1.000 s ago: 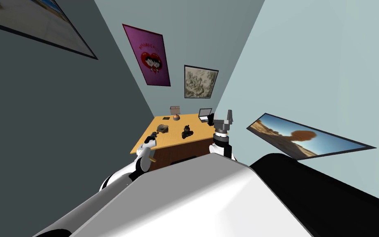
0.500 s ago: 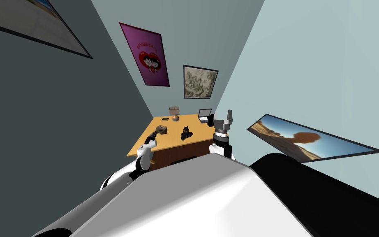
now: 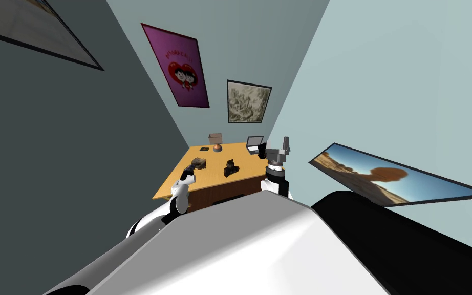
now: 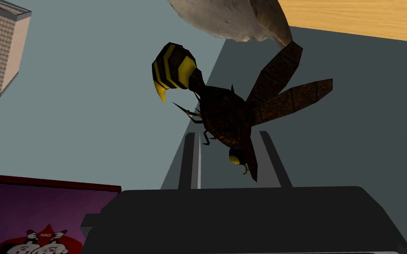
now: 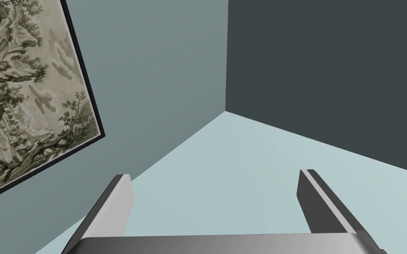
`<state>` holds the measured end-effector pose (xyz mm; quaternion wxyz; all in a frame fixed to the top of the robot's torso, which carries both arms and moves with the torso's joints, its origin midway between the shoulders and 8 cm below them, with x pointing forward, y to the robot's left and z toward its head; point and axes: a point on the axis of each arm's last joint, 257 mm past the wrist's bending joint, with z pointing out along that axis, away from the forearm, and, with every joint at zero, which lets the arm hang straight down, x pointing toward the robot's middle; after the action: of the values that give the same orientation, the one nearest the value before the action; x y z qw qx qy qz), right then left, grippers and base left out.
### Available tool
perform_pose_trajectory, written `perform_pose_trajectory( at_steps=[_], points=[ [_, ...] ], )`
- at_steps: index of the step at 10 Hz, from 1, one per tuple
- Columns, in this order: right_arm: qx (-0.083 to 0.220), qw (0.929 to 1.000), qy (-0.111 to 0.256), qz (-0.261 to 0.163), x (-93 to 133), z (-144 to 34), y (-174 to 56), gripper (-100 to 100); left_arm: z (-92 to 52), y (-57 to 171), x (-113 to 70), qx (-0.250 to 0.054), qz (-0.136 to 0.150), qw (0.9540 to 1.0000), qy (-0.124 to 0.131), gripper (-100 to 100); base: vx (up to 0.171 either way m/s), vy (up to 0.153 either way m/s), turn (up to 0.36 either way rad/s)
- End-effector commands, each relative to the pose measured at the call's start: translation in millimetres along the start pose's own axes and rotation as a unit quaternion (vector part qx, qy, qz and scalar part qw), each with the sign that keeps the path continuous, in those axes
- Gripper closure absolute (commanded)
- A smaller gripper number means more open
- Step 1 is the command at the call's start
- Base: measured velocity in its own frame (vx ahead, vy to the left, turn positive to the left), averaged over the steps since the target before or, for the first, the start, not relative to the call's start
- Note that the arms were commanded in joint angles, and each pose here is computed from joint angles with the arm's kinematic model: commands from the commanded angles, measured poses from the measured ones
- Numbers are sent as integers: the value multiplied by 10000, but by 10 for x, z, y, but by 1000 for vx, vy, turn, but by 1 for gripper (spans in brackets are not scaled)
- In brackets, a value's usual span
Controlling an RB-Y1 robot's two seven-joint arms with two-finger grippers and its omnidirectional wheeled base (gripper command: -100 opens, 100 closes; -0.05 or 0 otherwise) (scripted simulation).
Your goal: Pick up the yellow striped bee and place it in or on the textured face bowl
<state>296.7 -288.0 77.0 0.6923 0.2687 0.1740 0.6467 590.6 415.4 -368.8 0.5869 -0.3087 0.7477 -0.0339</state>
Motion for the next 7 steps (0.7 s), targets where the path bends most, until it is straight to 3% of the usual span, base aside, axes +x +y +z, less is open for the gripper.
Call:
perform_pose_trajectory(
  at_steps=[1,6,7],
  points=[
    [0,10000,0,0,0,0,0,0,-15,-29,-34,62,205,9997,-107,100,77,-31,-6],
    [0,10000,0,0,0,0,0,0,-42,-109,-99,177,585,9976,-318,100,60,-33,-9],
    [0,10000,0,0,0,0,0,0,-35,-97,-85,160,524,9981,-278,100,25,-11,-3]
  ],
)
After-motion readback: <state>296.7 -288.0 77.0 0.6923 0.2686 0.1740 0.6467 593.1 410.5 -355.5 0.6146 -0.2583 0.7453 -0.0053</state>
